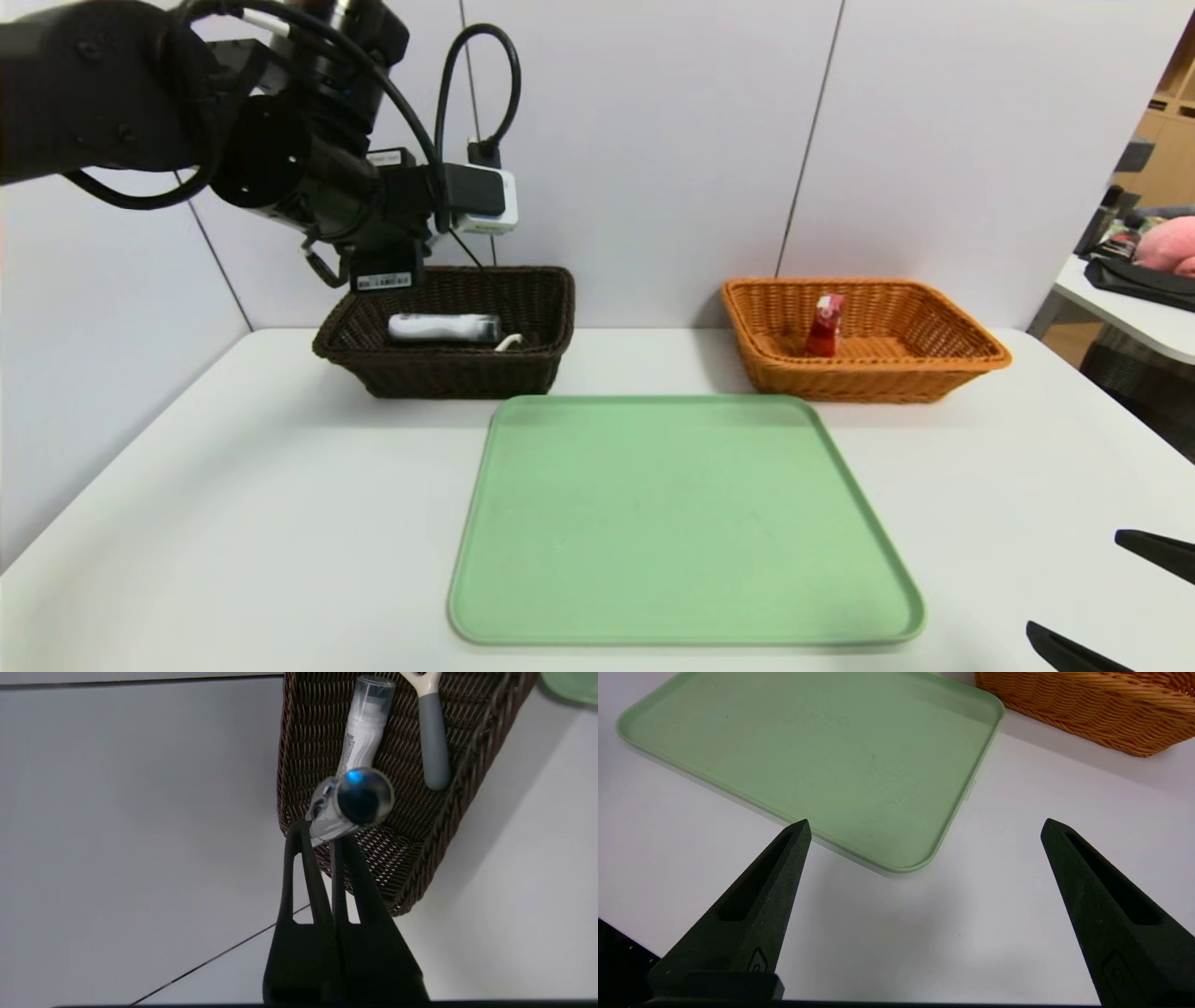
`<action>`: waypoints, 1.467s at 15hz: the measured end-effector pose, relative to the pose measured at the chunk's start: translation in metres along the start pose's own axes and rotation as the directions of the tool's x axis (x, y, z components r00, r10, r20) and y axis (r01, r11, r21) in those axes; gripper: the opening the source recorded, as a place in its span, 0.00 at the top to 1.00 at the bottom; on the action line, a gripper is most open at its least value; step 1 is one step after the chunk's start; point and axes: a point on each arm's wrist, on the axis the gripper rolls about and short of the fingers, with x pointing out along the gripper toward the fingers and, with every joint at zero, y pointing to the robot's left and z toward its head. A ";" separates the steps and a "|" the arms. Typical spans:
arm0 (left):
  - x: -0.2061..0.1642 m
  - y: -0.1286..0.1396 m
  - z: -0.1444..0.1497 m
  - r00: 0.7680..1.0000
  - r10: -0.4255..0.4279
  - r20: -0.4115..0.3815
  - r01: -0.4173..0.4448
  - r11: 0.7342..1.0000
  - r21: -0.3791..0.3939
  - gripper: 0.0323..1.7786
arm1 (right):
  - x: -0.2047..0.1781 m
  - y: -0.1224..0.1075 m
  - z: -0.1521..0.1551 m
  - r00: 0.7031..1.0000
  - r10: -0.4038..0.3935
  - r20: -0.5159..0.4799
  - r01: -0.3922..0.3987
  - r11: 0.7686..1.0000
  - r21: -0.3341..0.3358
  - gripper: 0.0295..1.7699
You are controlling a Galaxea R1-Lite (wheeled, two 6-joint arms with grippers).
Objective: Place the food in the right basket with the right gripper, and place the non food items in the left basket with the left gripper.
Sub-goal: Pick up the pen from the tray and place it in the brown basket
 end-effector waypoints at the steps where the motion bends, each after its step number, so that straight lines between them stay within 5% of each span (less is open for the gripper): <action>1: 0.009 0.000 -0.001 1.000 0.005 -0.007 -0.005 1.000 0.001 0.99 | 0.000 0.000 0.000 1.000 0.000 0.000 0.000 1.000 0.000 0.04; 22: 0.121 -0.039 0.003 0.983 -0.123 -0.133 0.138 0.984 0.112 0.99 | -0.001 0.000 -0.010 1.000 -0.001 -0.014 0.001 1.000 -0.003 0.04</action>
